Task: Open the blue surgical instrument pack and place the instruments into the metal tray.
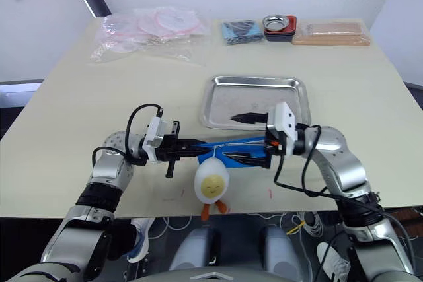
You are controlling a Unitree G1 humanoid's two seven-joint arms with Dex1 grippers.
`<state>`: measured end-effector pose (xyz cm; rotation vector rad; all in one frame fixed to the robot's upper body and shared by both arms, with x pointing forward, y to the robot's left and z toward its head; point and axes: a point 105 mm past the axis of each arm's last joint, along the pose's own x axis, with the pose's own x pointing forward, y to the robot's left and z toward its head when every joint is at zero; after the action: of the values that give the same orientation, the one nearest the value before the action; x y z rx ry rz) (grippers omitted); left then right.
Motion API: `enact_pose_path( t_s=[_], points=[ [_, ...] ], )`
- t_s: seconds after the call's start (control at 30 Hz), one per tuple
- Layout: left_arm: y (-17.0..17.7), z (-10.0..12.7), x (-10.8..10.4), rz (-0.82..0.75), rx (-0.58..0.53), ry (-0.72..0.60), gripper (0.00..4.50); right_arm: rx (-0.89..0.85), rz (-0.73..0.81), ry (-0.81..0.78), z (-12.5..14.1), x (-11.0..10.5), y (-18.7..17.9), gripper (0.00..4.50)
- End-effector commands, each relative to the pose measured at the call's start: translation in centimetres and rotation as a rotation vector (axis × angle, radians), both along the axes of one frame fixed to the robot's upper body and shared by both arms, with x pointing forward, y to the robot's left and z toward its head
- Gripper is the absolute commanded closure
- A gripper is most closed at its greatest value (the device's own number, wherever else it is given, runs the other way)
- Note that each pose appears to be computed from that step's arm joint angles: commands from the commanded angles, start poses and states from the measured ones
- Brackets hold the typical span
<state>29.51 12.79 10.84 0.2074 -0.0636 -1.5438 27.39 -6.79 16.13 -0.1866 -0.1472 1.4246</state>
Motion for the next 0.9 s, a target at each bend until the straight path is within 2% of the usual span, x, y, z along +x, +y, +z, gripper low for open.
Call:
enact_pose_path(
  t_s=[0.03, 0.13, 0.3, 0.67, 0.77, 0.9],
  points=[
    [-0.1, -2.5, -0.9, -0.037, 0.072, 0.083, 4.5, -0.011, 0.019, 0.0, 0.2, -0.4, -1.7, 0.05],
    [-0.3, -2.5, -0.9, -0.037, 0.068, 0.083, 4.5, -0.067, -0.002, 0.094, -1.8, 0.0, -3.0, 0.05],
    [-0.3, -2.3, -0.8, -0.037, 0.067, 0.078, 4.5, -0.101, 0.006, 0.118, -3.0, 0.6, -3.2, 0.05],
    [-0.2, -2.2, -0.6, -0.021, 0.064, 0.076, 4.5, -0.091, 0.023, 0.053, -3.2, 1.0, -2.6, 0.05],
    [-0.1, -2.2, -0.7, -0.021, 0.068, 0.074, 4.5, -0.068, 0.03, 0.058, -2.9, 1.0, -2.4, 0.82],
    [-0.2, -2.2, -0.7, -0.024, 0.07, 0.074, 4.5, -0.104, 0.042, 0.064, -3.5, 0.7, -2.6, 2.23]
  ],
)
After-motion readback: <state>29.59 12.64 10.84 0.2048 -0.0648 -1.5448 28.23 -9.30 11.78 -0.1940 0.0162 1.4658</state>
